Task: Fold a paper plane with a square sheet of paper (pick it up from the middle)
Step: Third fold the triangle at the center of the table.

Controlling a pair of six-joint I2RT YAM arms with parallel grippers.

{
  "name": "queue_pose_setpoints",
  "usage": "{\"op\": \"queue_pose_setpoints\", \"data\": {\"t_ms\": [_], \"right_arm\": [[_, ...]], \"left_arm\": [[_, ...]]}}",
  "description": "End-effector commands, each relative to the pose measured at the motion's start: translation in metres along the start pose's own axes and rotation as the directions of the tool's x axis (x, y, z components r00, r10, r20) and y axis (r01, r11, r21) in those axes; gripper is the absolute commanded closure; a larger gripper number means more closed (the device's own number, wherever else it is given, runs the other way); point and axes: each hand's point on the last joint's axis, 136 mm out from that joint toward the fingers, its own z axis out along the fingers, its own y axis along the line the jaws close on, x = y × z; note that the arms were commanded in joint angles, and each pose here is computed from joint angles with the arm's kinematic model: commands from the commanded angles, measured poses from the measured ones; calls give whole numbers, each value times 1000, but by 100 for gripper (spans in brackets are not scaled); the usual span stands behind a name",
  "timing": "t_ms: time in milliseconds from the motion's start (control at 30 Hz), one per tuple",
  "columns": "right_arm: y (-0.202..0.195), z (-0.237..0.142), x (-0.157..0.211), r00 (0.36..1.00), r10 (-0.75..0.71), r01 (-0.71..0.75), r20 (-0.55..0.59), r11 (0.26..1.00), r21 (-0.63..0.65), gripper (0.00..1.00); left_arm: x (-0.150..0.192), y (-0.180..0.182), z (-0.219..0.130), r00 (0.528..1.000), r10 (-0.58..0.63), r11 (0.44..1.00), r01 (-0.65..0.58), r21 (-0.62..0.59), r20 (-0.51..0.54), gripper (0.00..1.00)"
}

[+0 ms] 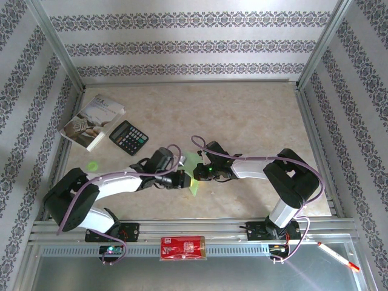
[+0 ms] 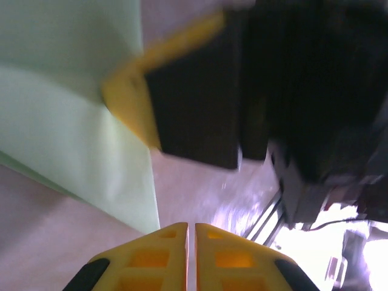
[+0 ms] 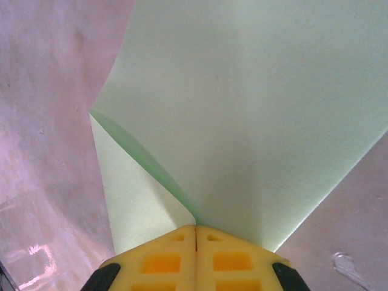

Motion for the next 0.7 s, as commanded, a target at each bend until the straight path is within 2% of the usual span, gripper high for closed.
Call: {"op": "queue_pose_setpoints", "data": {"t_ms": [0, 100, 300, 500, 667], "right_arm": [[-45, 4, 29, 995, 65, -54, -74, 987, 150, 98], [-44, 5, 29, 995, 65, -53, -76, 988, 147, 98], [-43, 4, 28, 995, 64, -53, -74, 988, 143, 98], [-43, 4, 28, 995, 64, -53, -75, 988, 144, 98], [-44, 5, 29, 995, 62, -50, -79, 988, 146, 98]], "left_arm": [[-19, 16, -9, 997, -63, 997, 65, -39, 50, 90], [-31, 26, -6, 996, -69, 994, 73, -79, 53, 90], [-44, 27, 10, 996, -76, 994, 79, -70, 40, 90], [-43, 39, 22, 996, -88, 992, 89, -89, 13, 90], [-39, 58, 23, 996, -84, 983, 83, -163, 1, 90]]}}
